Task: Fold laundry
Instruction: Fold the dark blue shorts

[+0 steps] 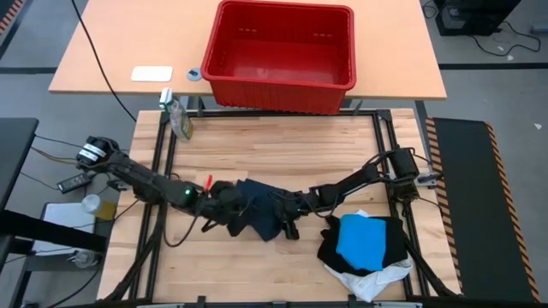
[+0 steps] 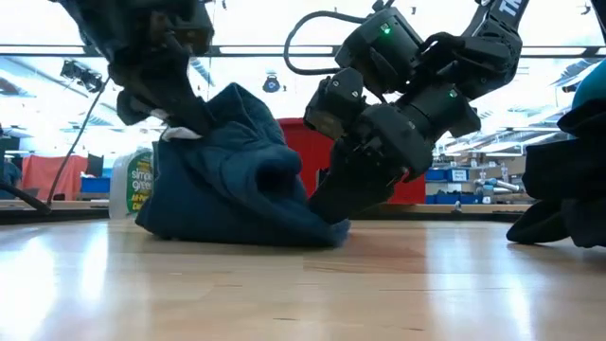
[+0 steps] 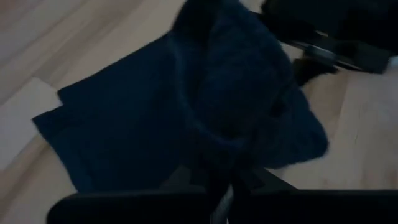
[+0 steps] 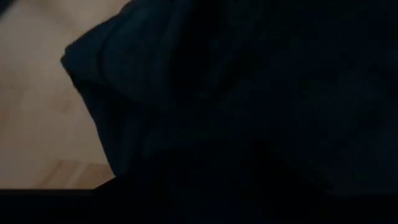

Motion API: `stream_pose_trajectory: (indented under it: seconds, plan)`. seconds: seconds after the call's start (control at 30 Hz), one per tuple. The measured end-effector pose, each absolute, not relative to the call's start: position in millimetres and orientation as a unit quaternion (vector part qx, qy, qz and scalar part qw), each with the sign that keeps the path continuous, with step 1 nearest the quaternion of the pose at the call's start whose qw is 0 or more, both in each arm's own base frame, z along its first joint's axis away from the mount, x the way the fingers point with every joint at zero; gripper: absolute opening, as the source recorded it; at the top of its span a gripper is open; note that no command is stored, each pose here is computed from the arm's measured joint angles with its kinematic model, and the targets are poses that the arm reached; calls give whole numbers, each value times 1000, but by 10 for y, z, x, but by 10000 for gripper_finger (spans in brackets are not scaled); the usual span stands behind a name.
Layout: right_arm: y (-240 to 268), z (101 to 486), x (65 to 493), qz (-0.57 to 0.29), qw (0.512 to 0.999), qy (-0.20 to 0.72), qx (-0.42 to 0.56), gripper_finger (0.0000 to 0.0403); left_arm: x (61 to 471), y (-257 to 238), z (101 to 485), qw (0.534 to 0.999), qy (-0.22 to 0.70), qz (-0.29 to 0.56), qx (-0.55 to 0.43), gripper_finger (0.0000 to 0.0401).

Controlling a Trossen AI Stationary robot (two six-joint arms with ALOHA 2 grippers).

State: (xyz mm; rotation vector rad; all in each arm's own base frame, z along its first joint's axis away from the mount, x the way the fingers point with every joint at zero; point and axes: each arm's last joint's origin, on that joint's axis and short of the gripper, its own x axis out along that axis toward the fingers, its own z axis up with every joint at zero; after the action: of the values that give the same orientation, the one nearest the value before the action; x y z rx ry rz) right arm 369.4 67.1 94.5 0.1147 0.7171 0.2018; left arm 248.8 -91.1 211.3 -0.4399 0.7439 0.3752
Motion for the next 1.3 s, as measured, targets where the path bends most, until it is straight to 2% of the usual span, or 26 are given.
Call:
stream_pose_trajectory:
  seconds: [0.13, 0.33, 0.63, 0.73, 0.93, 1.03, 1.13, 1.2, 1.3]
  plan:
    - [685, 984, 3675, 113, 922, 358, 91, 223, 2541, -770, 2110, 877, 361, 194, -252, 18]
    - [667, 1030, 3666, 110, 922, 358, 99, 222, 2590, -611, 2088, 868, 360, 220, -262, 19]
    - [611, 1036, 3675, 97, 920, 359, 124, 222, 2680, -557, 1890, 869, 405, 215, -187, 30]
    - [611, 1039, 3675, 97, 920, 359, 124, 222, 2708, -526, 1858, 872, 411, 210, -163, 72]
    - [613, 1040, 3675, 97, 920, 359, 126, 222, 2696, -400, 1939, 872, 399, 219, -180, 205]
    - [599, 1041, 3678, 95, 920, 358, 126, 222, 2668, -348, 2036, 875, 402, 179, -201, 258]
    - [568, 1042, 3683, 91, 921, 357, 128, 221, 2664, -374, 2161, 882, 393, 98, -242, 282]
    - [539, 1044, 3689, 88, 921, 356, 130, 221, 2663, -487, 2183, 883, 398, 45, -245, 283]
    - [503, 1046, 3695, 88, 921, 355, 135, 221, 2684, -637, 2107, 886, 411, 15, -214, 275]
